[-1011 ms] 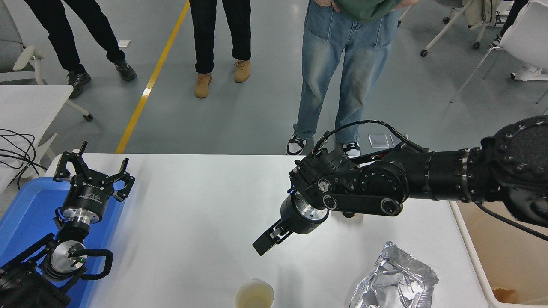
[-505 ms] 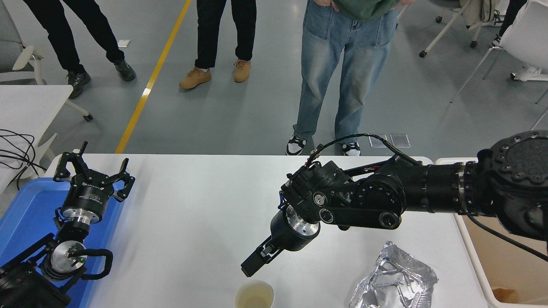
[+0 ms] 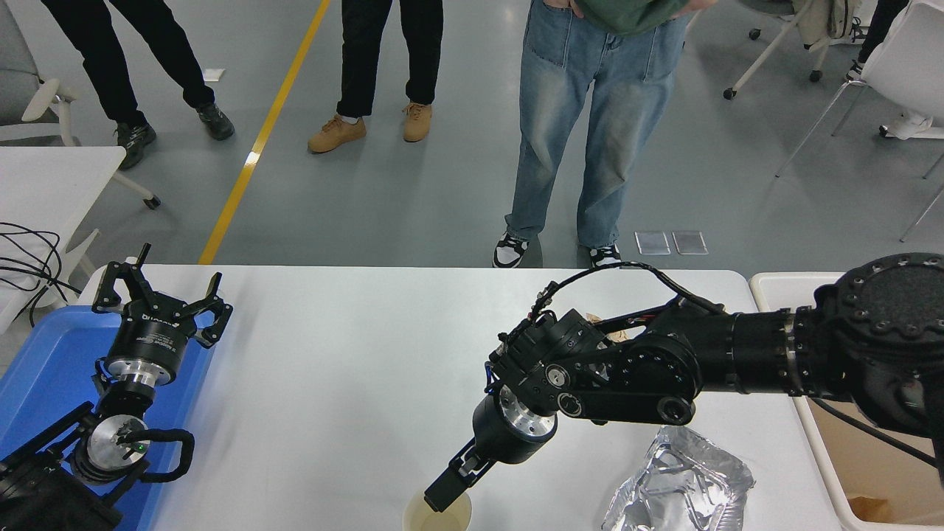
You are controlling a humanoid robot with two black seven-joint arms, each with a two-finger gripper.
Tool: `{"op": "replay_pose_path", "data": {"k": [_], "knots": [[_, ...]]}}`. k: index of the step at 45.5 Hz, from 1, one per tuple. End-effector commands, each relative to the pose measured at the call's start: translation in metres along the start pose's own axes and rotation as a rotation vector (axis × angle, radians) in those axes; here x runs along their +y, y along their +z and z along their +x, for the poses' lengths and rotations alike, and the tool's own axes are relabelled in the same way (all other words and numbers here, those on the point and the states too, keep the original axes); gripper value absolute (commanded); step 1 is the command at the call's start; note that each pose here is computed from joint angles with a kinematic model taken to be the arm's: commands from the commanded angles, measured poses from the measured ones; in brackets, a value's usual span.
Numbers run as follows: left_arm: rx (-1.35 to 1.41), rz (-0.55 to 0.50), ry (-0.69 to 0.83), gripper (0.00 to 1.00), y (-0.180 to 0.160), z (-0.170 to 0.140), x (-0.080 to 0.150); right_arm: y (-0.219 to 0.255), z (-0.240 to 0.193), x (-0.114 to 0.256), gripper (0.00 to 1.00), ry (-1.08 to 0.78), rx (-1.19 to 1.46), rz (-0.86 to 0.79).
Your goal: Clean the table surface
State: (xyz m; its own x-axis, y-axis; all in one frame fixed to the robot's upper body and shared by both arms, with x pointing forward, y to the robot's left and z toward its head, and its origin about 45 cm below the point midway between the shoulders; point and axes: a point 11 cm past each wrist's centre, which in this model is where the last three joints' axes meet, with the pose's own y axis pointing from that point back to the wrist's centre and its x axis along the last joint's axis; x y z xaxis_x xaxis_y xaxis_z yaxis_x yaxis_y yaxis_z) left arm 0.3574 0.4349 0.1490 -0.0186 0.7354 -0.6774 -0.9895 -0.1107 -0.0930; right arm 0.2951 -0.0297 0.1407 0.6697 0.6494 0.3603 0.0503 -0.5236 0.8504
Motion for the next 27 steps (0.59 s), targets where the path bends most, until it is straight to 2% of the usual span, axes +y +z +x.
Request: {"op": "replay_pose_path", "data": {"k": [1, 27], "knots": [[0.001, 0.0, 0.0, 0.99, 0.0, 0.0, 0.0, 0.012, -0.013, -0.009, 1.0, 0.004, -0.002, -0.028], [-0.001, 0.0, 0.0, 0.99, 0.0, 0.0, 0.0, 0.007, -0.019, -0.016, 1.0, 0.035, -0.01, 0.0]]}}
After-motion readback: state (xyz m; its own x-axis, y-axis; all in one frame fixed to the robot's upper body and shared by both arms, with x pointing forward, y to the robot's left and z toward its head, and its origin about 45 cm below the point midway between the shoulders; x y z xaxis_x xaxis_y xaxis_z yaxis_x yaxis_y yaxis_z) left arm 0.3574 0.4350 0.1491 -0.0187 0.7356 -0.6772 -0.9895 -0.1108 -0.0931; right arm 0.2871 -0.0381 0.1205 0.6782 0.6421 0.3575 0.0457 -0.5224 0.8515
